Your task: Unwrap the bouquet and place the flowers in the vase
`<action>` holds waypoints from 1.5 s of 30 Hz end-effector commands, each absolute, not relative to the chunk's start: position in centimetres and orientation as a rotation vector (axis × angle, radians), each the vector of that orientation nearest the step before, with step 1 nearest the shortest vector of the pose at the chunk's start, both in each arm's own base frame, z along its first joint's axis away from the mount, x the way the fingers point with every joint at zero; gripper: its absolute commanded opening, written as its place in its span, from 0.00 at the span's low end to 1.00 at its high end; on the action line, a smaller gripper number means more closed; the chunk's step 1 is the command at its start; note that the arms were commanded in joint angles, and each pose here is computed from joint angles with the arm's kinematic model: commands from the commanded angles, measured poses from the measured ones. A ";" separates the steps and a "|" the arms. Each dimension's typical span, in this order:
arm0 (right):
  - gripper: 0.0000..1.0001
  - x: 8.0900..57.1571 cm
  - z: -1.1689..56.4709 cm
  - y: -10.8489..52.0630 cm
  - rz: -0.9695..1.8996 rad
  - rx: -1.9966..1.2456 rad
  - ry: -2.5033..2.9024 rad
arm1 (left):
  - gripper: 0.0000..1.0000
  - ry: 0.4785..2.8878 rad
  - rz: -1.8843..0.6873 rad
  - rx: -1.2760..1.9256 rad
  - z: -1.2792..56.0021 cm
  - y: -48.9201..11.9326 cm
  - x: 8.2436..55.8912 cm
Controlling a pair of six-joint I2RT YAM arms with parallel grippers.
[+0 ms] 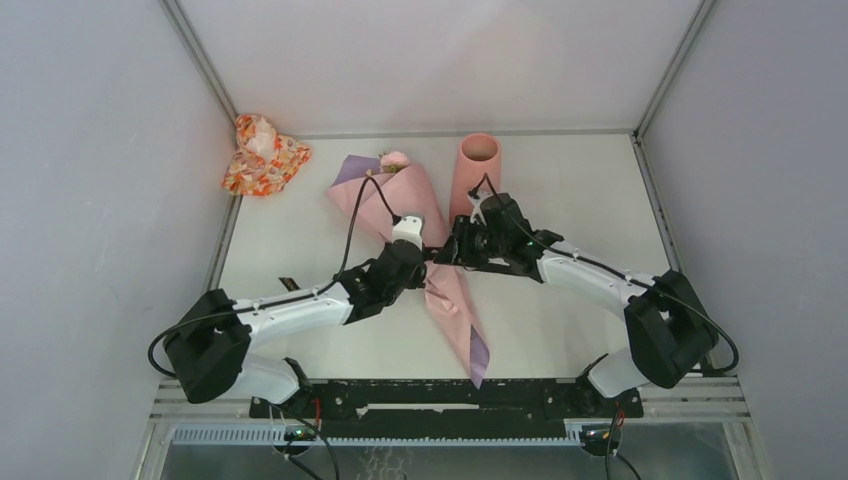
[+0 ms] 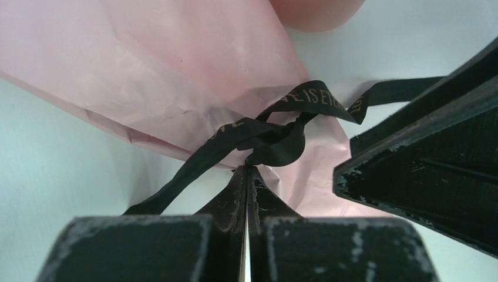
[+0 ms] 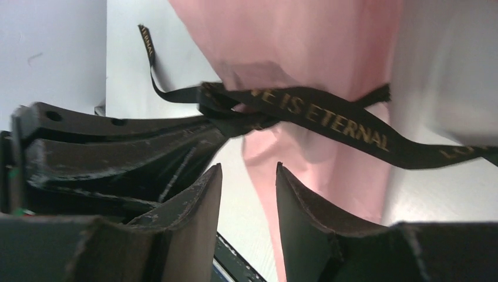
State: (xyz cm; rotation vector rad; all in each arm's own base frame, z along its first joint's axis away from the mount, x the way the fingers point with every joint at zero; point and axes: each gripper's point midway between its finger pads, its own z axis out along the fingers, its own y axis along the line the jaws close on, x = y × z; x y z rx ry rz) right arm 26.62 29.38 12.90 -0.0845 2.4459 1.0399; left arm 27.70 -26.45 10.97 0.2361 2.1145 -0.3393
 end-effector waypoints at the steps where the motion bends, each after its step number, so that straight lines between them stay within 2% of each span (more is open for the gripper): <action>1: 0.46 28.3 15.0 32.0 1.083 -0.111 2.363 | 0.00 2.087 -0.361 0.192 12.1 -26.1 27.6; 12: 0.41 28.7 12.7 33.4 1.105 -0.096 2.442 | 0.00 2.074 -0.359 0.181 12.6 -25.4 27.3; 45: 0.39 31.6 10.1 32.3 1.000 0.002 2.499 | 0.00 2.074 -0.365 0.152 12.6 -23.2 25.7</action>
